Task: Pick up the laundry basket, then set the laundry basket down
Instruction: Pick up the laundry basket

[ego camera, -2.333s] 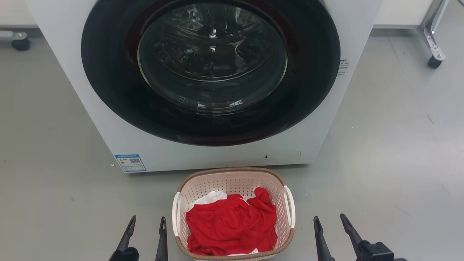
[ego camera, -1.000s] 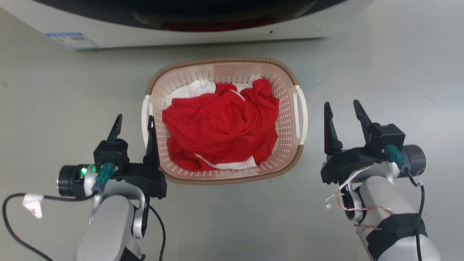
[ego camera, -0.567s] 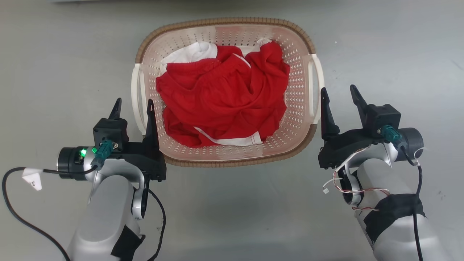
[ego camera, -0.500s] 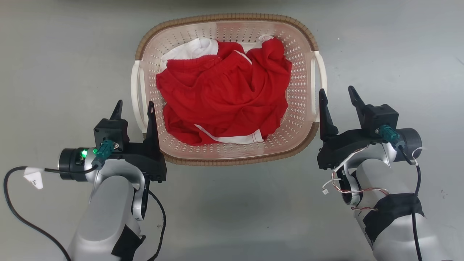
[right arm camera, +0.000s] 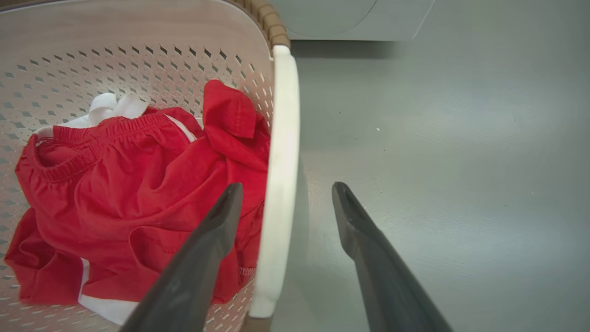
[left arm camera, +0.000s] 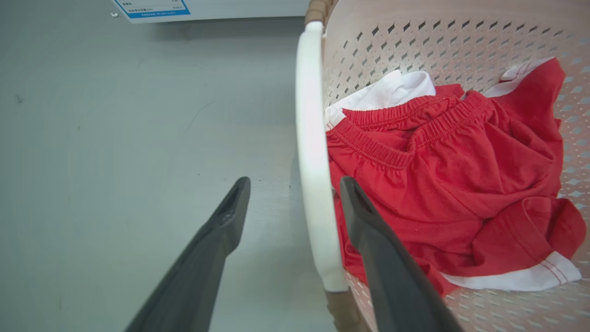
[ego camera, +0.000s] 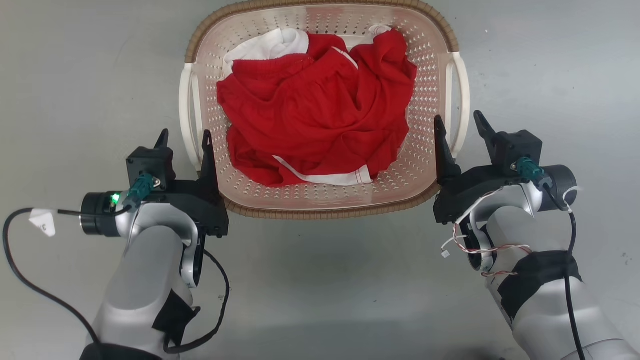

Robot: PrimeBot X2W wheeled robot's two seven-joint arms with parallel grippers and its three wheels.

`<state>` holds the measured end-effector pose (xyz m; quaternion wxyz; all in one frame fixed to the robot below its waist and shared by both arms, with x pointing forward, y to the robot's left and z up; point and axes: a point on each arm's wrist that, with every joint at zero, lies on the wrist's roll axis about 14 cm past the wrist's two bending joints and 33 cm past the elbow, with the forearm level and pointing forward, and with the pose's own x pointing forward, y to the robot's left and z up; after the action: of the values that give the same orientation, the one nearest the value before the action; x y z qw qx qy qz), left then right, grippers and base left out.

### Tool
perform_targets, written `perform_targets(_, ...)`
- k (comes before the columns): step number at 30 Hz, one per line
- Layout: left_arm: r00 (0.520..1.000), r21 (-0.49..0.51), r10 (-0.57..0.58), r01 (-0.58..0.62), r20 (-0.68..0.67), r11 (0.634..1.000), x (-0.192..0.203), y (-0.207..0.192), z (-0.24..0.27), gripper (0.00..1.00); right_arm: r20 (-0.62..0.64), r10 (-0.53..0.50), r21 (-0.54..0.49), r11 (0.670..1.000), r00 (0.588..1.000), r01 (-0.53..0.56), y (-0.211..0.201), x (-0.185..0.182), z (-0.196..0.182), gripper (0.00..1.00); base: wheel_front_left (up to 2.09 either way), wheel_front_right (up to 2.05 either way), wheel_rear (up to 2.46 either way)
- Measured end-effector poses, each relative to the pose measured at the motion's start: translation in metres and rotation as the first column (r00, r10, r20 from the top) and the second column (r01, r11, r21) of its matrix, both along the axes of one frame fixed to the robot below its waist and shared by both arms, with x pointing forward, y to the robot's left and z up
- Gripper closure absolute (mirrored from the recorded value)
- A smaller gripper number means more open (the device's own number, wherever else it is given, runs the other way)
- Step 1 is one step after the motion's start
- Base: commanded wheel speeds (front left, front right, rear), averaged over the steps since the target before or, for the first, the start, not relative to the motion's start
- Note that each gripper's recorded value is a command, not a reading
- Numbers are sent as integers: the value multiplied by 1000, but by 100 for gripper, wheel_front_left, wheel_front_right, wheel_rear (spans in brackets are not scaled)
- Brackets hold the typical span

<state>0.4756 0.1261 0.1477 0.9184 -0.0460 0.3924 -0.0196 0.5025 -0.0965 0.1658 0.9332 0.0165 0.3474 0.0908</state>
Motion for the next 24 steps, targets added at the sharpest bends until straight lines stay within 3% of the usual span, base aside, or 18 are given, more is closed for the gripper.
perform_targets(15,999,-5,-4,4,-39,1000,6,1,-11,0,-45,33,14,999,998,-32,14,7,-14,0,0,0,0)
perform_targets(17,999,-3,-10,9,-43,1000,6,1,-12,0,-61,36,18,999,998,-35,15,5,-16,5,0,0,0)
perform_targets(18,999,-5,-10,10,-45,1000,6,0,-12,0,-70,39,18,999,997,-38,16,4,-17,25,0,0,0)
perform_targets(19,999,-7,-9,9,-48,1000,6,0,-12,0,-74,41,21,999,996,-40,18,4,-18,38,0,0,0)
perform_targets(20,999,-9,-10,9,-50,1000,5,0,-13,4,-84,42,23,999,996,-40,18,3,-19,47,0,0,0)
perform_targets(23,998,-13,-18,17,-59,1000,4,-3,-14,28,-107,37,29,999,994,-34,19,2,-21,58,0,0,0)
perform_targets(24,998,-14,-21,20,-62,1000,3,-3,-14,52,-110,38,29,999,993,-35,19,1,-21,62,0,0,0)
